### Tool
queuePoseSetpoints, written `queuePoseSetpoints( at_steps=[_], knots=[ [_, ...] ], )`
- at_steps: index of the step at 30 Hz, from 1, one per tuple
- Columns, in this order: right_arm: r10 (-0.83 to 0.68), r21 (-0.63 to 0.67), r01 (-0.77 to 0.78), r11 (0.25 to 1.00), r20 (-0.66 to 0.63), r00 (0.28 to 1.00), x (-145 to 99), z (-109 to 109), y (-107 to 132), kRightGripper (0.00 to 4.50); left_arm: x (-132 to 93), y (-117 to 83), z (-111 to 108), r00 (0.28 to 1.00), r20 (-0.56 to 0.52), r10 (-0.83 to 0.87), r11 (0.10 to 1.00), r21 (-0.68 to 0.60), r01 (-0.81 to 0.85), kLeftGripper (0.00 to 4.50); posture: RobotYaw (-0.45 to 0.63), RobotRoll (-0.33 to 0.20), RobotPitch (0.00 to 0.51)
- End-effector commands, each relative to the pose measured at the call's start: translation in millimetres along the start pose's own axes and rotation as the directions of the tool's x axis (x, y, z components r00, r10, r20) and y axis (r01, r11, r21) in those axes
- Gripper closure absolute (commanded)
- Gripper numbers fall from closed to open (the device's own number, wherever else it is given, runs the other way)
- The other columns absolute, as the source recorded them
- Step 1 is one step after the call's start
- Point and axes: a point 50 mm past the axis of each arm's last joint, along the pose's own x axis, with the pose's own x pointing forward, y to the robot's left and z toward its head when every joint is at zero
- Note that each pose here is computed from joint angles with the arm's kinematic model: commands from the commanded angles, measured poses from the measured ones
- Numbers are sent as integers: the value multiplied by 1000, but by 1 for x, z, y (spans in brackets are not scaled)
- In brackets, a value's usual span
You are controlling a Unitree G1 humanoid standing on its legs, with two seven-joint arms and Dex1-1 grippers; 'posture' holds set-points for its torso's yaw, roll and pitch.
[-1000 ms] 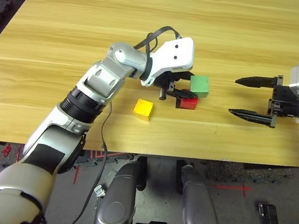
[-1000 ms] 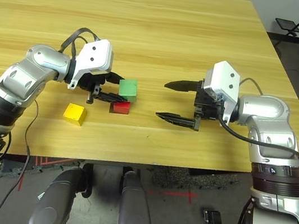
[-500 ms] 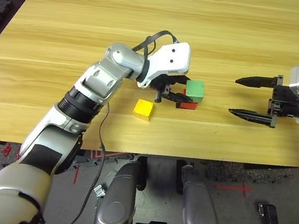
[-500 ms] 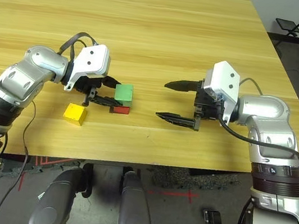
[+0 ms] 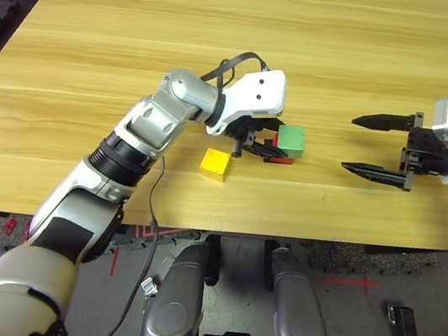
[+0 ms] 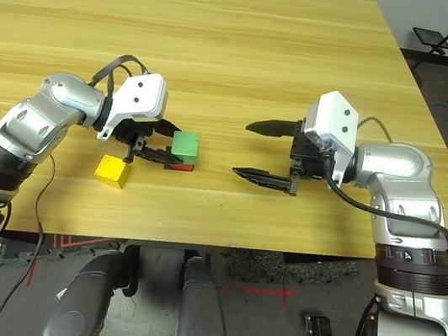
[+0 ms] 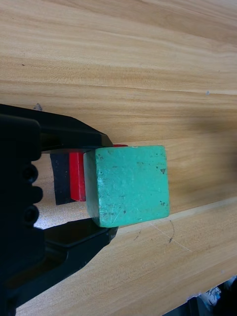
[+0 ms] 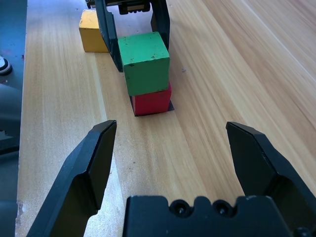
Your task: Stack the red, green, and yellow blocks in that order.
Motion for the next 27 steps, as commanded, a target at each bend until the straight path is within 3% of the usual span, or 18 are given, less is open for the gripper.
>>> queuePoseSetpoints(
  at_steps=[1,12,19,27],
  knots=[
    [16,-2,-16,1000,14,1000,2,1,2,0,2,-3,-6,1000,-24,-13,1000,-8,13,2486,131,78,282],
    [23,1,-23,1000,20,1000,5,0,2,0,2,-5,-7,999,-30,-18,1000,-20,17,2486,135,79,282],
    [31,1,-31,1000,20,999,6,-1,3,0,3,-7,-8,999,-41,-32,999,-36,31,98,135,78,286],
    [40,8,-41,999,23,999,7,-1,5,0,1,-5,-10,998,-58,-21,998,-61,17,38,136,79,287]
  ],
)
